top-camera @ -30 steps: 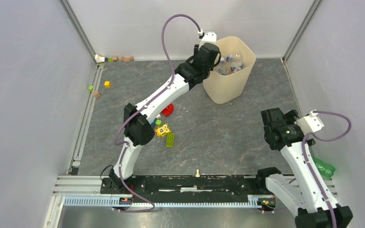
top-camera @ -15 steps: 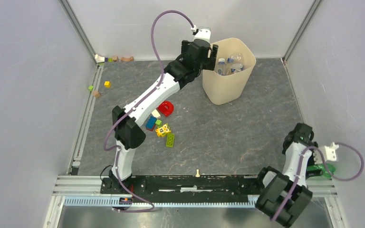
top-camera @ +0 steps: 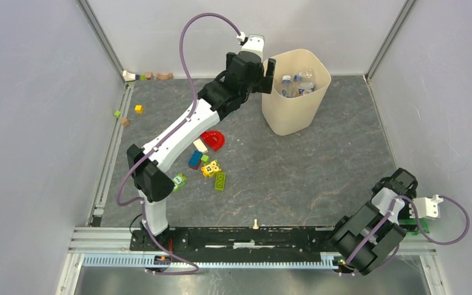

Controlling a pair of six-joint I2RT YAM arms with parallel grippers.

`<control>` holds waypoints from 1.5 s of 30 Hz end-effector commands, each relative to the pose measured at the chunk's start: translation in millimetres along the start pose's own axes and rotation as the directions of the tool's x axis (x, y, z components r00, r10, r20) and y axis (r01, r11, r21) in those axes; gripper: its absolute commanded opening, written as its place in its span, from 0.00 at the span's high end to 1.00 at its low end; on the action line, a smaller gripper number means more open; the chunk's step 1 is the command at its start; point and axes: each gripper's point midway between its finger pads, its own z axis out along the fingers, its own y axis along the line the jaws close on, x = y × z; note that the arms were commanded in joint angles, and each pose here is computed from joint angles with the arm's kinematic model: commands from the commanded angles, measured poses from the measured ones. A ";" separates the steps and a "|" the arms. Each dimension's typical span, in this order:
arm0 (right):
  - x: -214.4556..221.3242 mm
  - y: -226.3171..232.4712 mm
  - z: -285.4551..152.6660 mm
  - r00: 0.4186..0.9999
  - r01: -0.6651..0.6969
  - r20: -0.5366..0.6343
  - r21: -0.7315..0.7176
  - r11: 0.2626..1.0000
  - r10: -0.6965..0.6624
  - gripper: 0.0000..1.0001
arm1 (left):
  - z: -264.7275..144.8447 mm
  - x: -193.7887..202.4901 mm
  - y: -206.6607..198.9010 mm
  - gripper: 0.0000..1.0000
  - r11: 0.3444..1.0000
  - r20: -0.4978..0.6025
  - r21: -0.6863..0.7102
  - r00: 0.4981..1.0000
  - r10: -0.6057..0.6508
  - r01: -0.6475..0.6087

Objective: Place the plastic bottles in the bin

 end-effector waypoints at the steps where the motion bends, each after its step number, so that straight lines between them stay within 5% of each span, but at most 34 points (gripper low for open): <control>1: -15.9 24.9 6.3 0.998 -0.059 0.031 -0.065 0.996 0.061 0.02 | -23.2 -15.5 -1.0 0.00 1.000 0.042 0.024 0.999 -0.009 0.008; 13: -67.1 73.6 -56.8 0.996 -0.021 0.073 -0.404 0.915 0.055 0.02 | -37.6 -13.5 -6.2 0.00 0.998 0.035 0.068 0.999 -0.018 0.016; 20: -82.6 23.4 -41.7 0.990 0.001 0.144 -0.099 0.995 0.013 0.02 | -50.0 -10.7 -23.6 0.00 0.990 0.014 0.133 0.999 -0.041 0.038; 25: -55.9 11.7 -12.2 0.999 -0.042 0.008 -0.006 0.999 0.042 0.02 | -59.9 5.1 -29.4 0.00 0.986 -0.023 0.167 1.000 0.012 -0.008; 45: 12.3 27.6 43.3 0.983 -0.061 -0.175 -0.053 0.997 0.051 0.04 | -76.3 39.6 -38.8 0.00 0.972 -0.064 0.230 0.996 0.057 -0.041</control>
